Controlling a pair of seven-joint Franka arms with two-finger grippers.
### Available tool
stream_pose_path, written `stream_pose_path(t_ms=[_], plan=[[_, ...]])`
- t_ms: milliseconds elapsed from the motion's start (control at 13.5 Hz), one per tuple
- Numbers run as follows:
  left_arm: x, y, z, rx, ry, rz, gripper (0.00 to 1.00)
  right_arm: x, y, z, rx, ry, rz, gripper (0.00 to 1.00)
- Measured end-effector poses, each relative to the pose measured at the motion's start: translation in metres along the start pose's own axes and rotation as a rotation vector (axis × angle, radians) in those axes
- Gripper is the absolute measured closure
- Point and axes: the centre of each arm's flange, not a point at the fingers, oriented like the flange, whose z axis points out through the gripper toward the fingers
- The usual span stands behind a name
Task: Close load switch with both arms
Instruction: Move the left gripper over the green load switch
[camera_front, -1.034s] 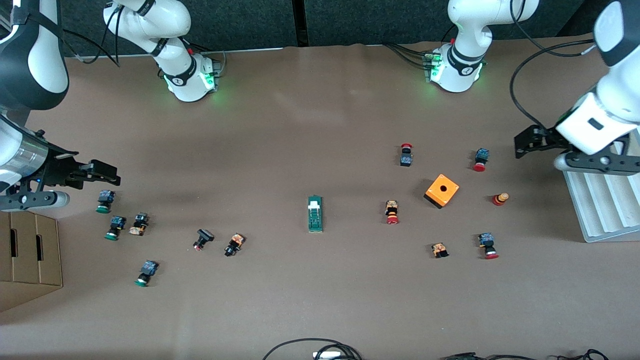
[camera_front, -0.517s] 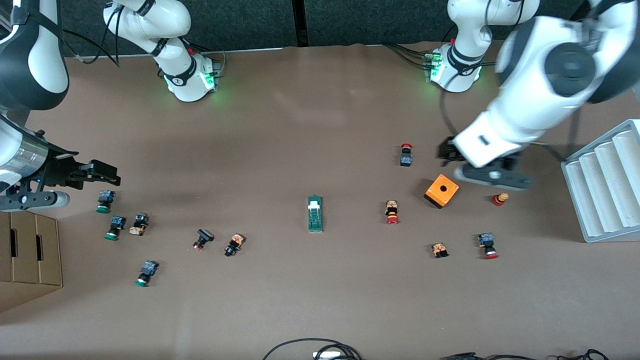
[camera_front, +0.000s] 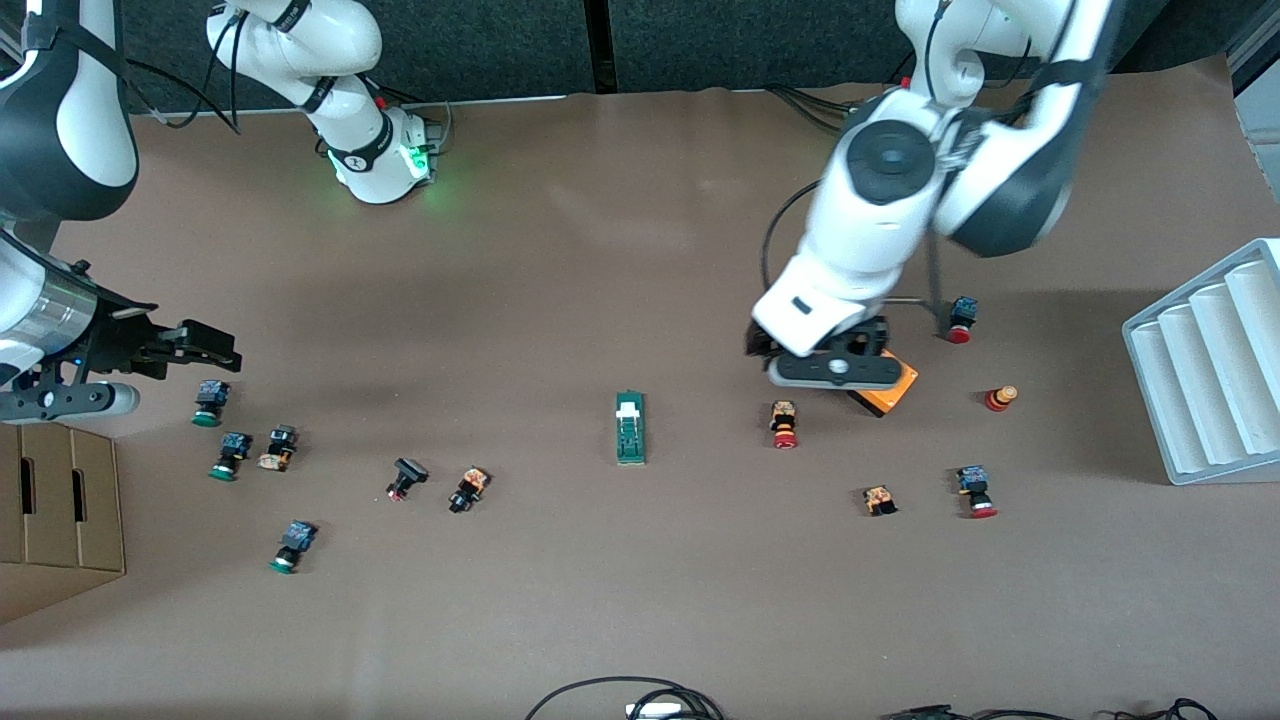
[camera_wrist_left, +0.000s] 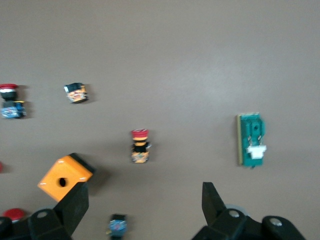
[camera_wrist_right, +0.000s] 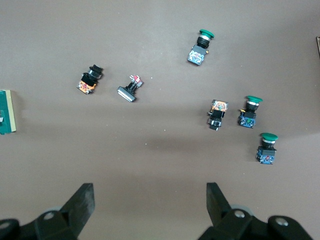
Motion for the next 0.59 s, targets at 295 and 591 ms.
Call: stream_pose_path(t_ms=[295,591], plan=[[-0.027,0.069,0.046,0.044,0.071,-0.103,0.0,0.0,0.0,0.001,0.0,-0.001,0.0,0.0],[-0.049,0.112,0.085,0.145,0.162,0.03,0.0,0.0,0.0,0.001,0.0,-0.002,0.0,0.0]])
